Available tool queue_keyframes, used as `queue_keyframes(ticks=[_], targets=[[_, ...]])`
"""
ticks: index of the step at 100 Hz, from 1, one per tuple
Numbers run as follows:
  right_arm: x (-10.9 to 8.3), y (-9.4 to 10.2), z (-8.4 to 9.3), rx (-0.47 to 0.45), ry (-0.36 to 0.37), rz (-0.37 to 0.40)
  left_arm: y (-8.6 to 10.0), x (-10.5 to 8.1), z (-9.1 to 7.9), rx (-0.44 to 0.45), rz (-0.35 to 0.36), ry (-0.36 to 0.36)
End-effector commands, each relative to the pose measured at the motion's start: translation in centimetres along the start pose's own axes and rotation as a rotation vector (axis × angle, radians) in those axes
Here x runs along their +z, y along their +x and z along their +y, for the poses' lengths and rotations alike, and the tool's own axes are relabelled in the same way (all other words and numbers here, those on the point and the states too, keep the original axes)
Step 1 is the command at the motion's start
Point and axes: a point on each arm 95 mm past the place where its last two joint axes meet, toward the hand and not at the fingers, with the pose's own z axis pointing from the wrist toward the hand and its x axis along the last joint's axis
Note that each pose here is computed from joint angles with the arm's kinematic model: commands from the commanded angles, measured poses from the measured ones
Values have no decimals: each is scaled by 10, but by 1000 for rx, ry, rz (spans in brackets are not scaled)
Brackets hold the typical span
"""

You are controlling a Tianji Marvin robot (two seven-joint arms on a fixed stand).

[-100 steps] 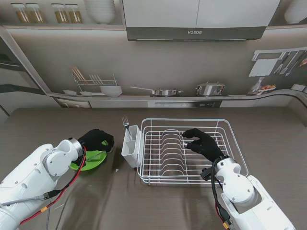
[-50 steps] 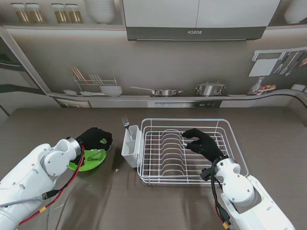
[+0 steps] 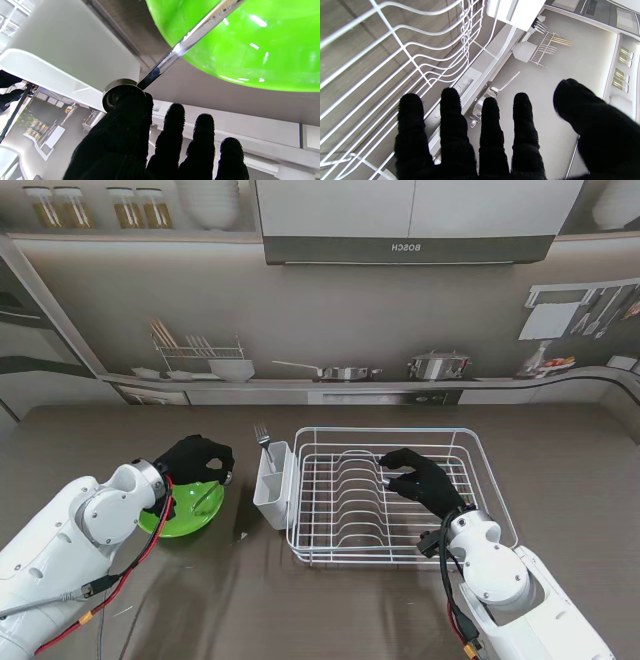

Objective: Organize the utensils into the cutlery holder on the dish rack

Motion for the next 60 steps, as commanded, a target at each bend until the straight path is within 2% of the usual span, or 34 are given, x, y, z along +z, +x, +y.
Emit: queue_keyframes(ticks=[1, 41, 60], targets=[[0, 1, -5, 7, 17, 2, 7, 1, -8, -4, 14, 14], [0, 1, -4, 4, 18, 1, 16, -12, -23, -41, 11, 75], [0, 1, -5, 6, 19, 1, 27, -15, -33, -97, 33, 133]])
